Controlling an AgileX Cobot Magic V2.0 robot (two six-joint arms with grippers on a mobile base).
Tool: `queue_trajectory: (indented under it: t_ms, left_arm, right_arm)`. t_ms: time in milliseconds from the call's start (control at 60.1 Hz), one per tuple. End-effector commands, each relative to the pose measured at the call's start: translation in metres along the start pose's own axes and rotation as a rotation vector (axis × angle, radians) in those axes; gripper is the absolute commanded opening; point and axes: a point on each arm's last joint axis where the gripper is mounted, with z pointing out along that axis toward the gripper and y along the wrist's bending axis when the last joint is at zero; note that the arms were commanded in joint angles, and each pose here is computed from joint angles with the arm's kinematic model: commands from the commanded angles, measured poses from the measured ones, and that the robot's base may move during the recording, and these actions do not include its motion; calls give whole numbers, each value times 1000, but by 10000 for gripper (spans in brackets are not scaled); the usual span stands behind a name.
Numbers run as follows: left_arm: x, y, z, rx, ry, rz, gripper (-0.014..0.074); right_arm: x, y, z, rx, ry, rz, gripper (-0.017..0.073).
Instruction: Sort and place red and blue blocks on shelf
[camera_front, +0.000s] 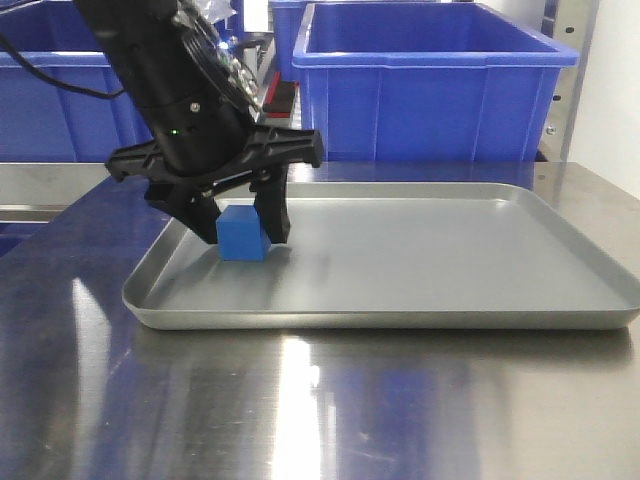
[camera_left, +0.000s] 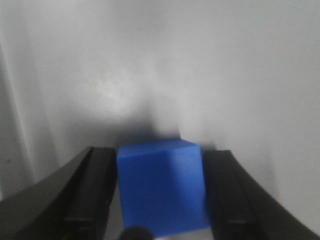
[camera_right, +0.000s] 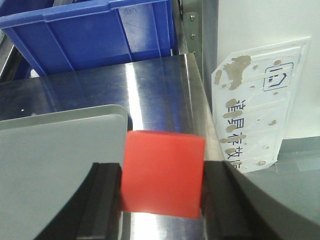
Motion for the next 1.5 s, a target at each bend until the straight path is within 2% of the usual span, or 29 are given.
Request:
queue_trajectory:
  t_ms: [0,133,200,300,416,649,882,1032,1215,1382,1482]
  left_arm:
    - [-16,-9,-23,46,-111,-7,434]
    - [-16,-9,-22,46,-110,-7,430]
    - [-16,-9,-22,46,-110,-7,398]
    - [-15,-8,-22,44,-105,-7,304]
    - [-14,-8,-22,42,-96,-8,111]
    - [-14,-8,-25,41,-92,-8,126]
    - [-23,-1,-61,45,-180,-6,126]
    - [-31,14,-102,17,-289,7,126]
    - [-33,45,-167,-19,-452,-40,126]
    - [-10,79,-215,-65,-585,-103,126]
    - [13,98,-228,-96,-643,-144,126]
  right_arm:
    - [-17,3,-5,-19,-116,-18,64]
    - [-17,3,-5,-19,-116,-18,64]
    - [-17,3,-5,-19,-116,-18,64]
    - [-17,3,-5,-19,-116,-18,64]
    - [-17,3,-5,-19,-116,-18,64]
    - [-17,3,-5,-19,-116,-18,64]
    - [-17,3,-5,-19,-116,-18,64]
    - [-17,3,-5,-19,-116,-18,64]
    - [-17,3,-5,-19,-116,-18,64]
    - [-17,3,-5,-19,-116,-18,64]
    - [-17,3,-5,-19,-116,-18,64]
